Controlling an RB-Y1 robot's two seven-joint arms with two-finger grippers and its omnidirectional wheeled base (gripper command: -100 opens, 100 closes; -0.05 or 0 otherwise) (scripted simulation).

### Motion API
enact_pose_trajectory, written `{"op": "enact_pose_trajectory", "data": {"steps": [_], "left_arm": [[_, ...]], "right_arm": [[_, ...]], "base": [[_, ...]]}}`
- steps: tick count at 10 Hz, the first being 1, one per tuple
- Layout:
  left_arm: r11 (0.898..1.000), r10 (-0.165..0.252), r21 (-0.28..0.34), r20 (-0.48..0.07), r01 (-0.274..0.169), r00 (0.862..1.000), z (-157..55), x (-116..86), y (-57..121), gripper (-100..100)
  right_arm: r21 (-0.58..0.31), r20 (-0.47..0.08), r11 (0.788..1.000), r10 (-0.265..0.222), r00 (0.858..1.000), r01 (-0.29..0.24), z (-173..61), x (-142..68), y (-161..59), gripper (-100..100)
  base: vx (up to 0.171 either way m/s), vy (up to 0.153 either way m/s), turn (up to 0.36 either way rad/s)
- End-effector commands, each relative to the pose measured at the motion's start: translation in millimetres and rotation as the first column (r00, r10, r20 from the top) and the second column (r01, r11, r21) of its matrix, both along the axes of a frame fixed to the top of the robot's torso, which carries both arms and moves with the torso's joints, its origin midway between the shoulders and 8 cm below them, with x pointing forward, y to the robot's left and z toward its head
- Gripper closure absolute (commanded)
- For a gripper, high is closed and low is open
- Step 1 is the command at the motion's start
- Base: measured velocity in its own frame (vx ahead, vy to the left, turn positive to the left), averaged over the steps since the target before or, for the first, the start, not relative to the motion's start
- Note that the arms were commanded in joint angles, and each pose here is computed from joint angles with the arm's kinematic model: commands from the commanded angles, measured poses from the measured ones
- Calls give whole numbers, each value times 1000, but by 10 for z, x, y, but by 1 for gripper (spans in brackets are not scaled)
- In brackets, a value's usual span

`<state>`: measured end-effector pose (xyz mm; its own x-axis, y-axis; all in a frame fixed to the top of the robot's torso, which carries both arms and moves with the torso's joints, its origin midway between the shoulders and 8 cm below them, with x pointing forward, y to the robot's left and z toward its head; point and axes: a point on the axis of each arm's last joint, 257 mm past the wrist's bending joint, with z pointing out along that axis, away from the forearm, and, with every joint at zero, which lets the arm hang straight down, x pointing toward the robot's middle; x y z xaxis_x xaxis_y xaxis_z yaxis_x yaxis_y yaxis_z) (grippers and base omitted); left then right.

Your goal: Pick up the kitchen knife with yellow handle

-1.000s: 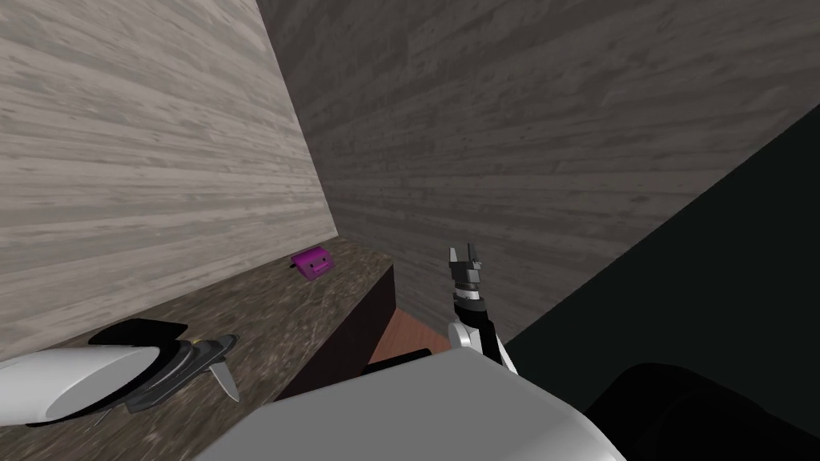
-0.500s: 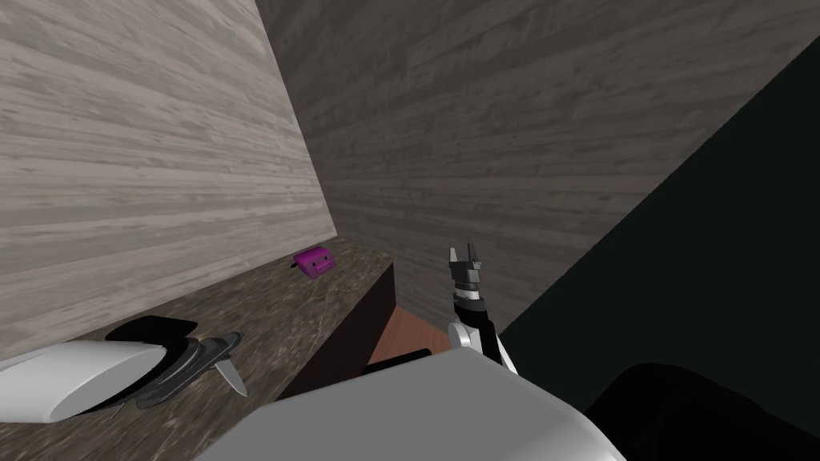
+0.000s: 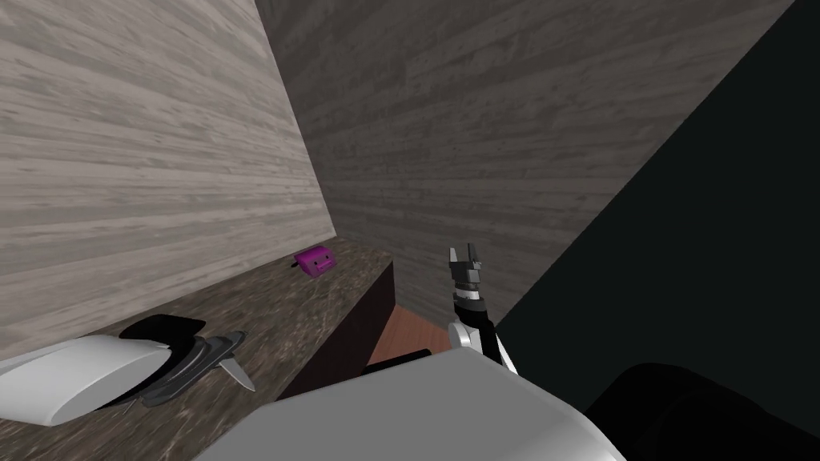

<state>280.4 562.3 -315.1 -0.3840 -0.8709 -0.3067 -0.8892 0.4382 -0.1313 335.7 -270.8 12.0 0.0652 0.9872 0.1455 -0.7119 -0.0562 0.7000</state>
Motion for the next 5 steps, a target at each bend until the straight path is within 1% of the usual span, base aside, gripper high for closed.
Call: {"op": "enact_pose_trajectory", "data": {"steps": [1,2,3,4,5], "left_arm": [[1000,-21,16,-5,21,1000,20,0,-96,100],[1000,-5,10,-1,5,1000,20,1,-104,100],[1000,23,3,6,-23,1000,20,1,-104,100],[999,41,-2,10,-41,999,20,1,-104,100],[1000,27,1,7,-27,1000,22,3,-104,100]], "right_arm": [[0,0,1000,0,1000,0,0,0,0,0],[0,0,1000,0,1000,0,1,0,1,0],[0,0,1000,0,1000,0,0,0,0,0],[0,0,1000,0,1000,0,0,0,0,0],[0,0,1000,0,1000,0,0,0,0,0]], "base": [[-68,38,-181],[-91,60,-123],[-47,35,6],[-11,9,24],[0,0,0]]}}
